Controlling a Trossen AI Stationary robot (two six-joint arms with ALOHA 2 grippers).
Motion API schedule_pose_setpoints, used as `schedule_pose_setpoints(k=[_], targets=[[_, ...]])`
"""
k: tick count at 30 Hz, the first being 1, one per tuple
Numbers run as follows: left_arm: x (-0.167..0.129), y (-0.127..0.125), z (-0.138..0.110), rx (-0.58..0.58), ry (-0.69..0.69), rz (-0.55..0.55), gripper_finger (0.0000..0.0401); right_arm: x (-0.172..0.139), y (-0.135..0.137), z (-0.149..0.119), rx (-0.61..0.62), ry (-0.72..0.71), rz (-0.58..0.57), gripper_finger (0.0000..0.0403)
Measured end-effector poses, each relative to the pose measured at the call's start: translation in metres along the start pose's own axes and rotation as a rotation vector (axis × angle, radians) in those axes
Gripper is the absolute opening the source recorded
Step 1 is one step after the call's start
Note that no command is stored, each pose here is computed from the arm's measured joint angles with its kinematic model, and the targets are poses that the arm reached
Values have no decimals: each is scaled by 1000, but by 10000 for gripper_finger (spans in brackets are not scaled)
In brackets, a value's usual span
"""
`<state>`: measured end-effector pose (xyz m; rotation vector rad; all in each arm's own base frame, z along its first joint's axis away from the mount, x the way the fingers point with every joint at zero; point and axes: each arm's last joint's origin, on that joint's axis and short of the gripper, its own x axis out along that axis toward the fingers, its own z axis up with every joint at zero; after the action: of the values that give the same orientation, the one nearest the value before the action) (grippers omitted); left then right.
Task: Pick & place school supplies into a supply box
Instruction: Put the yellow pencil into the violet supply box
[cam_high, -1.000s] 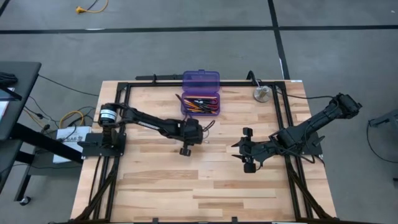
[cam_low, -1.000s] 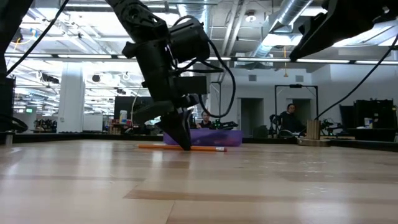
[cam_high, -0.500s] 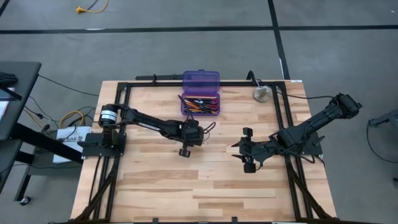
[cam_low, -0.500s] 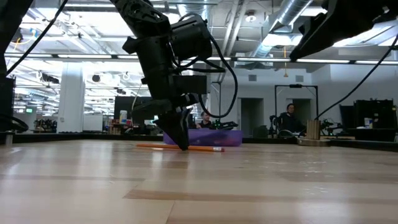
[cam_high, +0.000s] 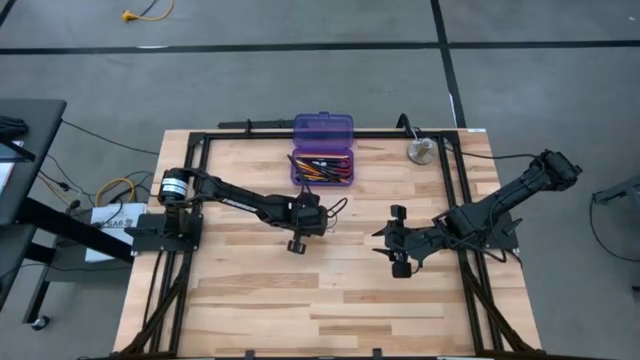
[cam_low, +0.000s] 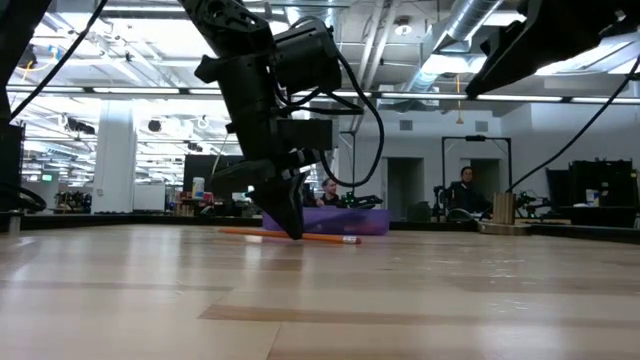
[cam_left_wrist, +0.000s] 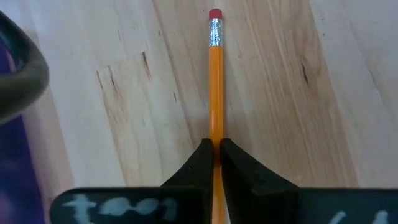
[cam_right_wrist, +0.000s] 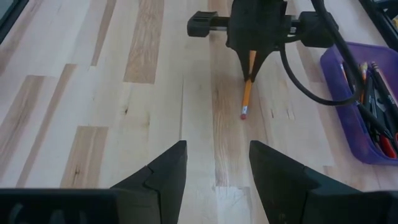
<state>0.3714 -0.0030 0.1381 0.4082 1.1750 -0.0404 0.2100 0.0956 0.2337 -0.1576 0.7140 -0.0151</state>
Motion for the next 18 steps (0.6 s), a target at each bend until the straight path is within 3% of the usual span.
schedule_pose_setpoints(k=[18], targets=[[-16,9,16,31,3,17,4,0,0,0,1,0,0,169]])
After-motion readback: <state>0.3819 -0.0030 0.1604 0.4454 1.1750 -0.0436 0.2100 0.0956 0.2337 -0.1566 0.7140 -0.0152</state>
